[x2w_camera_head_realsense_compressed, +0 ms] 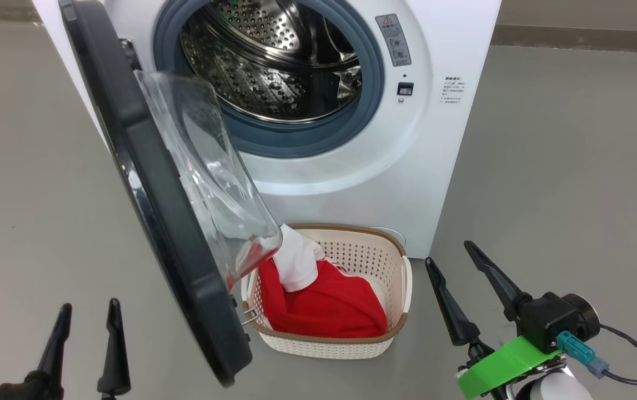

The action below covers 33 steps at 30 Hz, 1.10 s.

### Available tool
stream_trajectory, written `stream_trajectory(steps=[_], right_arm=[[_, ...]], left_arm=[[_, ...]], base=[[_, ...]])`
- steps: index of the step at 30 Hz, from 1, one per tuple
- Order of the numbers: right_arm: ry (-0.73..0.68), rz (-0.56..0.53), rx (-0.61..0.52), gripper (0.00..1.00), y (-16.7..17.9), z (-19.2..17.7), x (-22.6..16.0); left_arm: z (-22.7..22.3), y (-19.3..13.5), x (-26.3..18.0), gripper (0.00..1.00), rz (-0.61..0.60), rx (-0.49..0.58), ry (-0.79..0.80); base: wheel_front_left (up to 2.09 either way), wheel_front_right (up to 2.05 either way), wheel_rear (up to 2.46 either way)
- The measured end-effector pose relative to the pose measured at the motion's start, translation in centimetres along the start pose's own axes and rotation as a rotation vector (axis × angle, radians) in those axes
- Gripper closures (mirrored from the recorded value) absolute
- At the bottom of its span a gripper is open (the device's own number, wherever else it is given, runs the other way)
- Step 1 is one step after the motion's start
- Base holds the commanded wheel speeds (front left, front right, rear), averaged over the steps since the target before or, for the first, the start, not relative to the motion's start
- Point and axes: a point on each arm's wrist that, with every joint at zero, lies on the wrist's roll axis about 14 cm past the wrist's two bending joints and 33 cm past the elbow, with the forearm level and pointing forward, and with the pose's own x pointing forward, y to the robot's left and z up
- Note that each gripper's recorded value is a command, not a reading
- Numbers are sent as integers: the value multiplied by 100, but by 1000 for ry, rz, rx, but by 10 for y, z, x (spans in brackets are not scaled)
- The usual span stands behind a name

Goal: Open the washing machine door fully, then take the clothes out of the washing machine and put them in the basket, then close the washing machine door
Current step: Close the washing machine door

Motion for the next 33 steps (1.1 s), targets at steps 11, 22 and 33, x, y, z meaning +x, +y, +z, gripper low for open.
stream_trajectory(steps=[11, 22, 33], right_arm=[[-2, -4, 0, 0, -1, 1, -1], [-3, -13, -1, 0, -4, 1, -1], [3, -35, 2, 0, -11, -1, -4]], left_arm=[[-4, -2, 0, 100, -17, 12, 13], [23, 18, 19, 100, 90, -403, -96], [49, -5, 43, 100, 65, -1328, -23]], base=[[0, 0, 0], [0, 0, 0], [0, 0, 0]])
